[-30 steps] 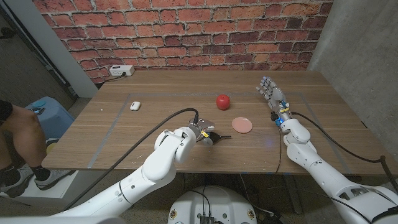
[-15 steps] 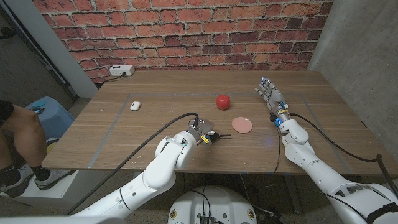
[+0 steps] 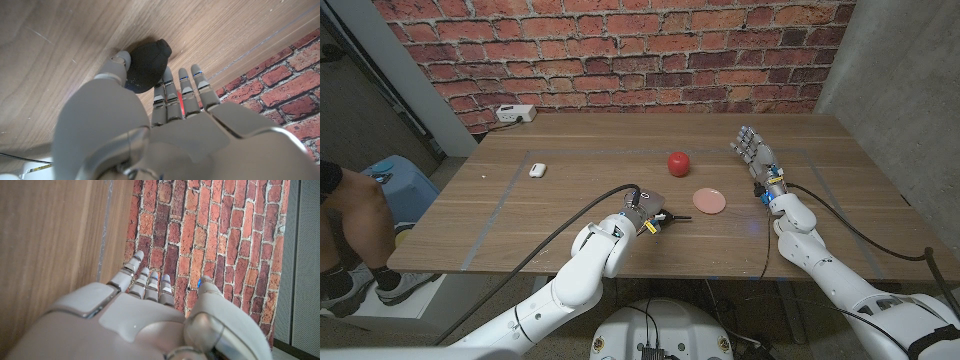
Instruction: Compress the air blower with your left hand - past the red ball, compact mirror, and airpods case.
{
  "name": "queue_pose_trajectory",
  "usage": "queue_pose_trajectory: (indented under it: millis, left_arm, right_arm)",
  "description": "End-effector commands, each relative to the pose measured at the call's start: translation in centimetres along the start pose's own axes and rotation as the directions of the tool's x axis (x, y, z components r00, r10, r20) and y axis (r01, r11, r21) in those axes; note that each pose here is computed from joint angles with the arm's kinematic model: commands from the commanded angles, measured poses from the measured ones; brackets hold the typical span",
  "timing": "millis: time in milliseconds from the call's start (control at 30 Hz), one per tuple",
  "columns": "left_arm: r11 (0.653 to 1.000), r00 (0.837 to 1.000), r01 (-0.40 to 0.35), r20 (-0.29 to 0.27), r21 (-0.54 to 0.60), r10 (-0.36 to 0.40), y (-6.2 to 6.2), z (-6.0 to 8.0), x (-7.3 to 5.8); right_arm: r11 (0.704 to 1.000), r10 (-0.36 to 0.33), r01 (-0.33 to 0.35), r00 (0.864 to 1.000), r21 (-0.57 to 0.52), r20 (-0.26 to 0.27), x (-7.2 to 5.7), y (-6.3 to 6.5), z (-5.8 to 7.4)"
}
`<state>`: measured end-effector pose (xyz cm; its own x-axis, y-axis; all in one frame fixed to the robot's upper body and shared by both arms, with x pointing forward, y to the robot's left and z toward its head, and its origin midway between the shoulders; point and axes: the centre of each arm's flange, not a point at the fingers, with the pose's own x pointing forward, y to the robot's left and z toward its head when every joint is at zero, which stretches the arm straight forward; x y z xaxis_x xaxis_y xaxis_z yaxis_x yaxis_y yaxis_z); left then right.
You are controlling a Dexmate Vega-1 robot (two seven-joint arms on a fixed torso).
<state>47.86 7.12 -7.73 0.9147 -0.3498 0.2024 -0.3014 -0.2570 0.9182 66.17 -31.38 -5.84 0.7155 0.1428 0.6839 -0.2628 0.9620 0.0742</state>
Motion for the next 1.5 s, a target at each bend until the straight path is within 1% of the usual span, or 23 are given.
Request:
queue_pose_trajectory:
  millis: [33,333,733,867,1233,1500]
  left_arm:
    - [1.0,1.0,-0.008,0.004,-0.006,0.008,0.2,0.0,0.3]
    - [1.0,1.0,-0.017,0.006,-0.02,0.018,0.9,-0.2,0.4]
    - [0.999,0.999,-0.04,0.004,-0.029,0.04,0.8,-0.5,0.5]
    - [0.998,0.998,-0.057,0.007,-0.04,0.058,1.1,-0.6,0.4]
    - [0.992,0.997,-0.082,-0.002,-0.096,0.083,1.9,-1.5,0.4]
    - [0.988,0.997,-0.081,-0.003,-0.13,0.081,2.5,-2.2,0.7]
  right_arm:
    - [1.0,-0.001,0.001,1.0,-0.001,-0.01,0.1,-0.2,0.0]
    - [1.0,0.0,0.0,1.0,-0.003,-0.016,0.5,-0.3,0.3]
    - [1.0,-0.002,0.002,1.0,-0.002,-0.025,0.5,-0.2,-0.1]
    - [1.0,-0.002,0.002,1.0,-0.004,-0.026,0.5,-0.1,0.0]
    - [1.0,-0.002,0.002,0.999,-0.012,-0.038,0.6,0.3,0.3]
    - [1.0,0.002,-0.003,0.999,-0.016,-0.048,1.0,0.6,0.6]
